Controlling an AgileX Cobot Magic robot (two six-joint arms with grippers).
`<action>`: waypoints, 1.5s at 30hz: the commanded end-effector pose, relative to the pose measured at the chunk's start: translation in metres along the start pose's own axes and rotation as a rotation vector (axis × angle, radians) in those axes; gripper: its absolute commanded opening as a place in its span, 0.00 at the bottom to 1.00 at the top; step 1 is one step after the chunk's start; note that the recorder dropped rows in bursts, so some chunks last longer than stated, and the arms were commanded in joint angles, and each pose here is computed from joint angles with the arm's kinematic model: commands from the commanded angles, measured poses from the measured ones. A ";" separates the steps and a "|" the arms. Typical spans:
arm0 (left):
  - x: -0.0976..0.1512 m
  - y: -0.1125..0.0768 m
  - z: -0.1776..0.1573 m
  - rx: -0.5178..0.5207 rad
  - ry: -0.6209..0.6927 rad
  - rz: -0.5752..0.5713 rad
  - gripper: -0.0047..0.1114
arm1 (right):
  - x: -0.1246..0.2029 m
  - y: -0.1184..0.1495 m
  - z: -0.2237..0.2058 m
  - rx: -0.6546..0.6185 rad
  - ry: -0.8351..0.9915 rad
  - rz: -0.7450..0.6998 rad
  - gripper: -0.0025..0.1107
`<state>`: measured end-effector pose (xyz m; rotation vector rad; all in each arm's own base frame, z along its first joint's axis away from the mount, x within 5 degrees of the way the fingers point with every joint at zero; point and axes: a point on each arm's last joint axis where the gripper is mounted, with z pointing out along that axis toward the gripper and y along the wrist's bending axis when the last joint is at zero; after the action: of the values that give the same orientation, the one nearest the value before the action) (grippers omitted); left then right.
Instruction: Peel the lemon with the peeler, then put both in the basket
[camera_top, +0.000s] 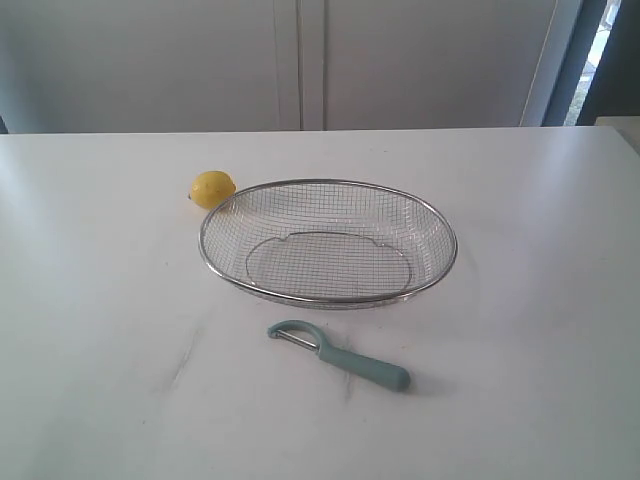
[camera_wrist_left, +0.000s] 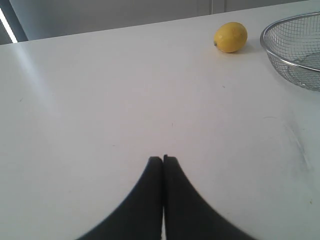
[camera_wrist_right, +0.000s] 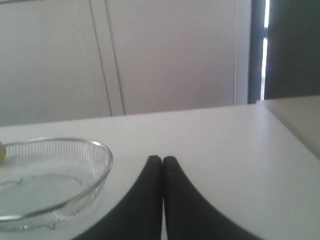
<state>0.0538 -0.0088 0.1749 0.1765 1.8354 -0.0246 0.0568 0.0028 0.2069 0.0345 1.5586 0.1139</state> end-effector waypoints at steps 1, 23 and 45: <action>0.001 0.000 0.000 0.003 -0.004 -0.019 0.04 | -0.008 0.001 -0.001 -0.011 -0.091 0.006 0.02; 0.001 0.000 0.000 0.003 -0.004 -0.019 0.04 | -0.023 0.002 -0.004 -0.077 -0.255 0.386 0.02; 0.001 0.000 0.000 0.003 -0.004 -0.019 0.04 | -0.101 0.013 0.079 0.026 0.662 0.022 0.02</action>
<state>0.0538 -0.0088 0.1749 0.1765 1.8354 -0.0246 0.1186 0.0071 0.3113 0.1530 2.0139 0.1776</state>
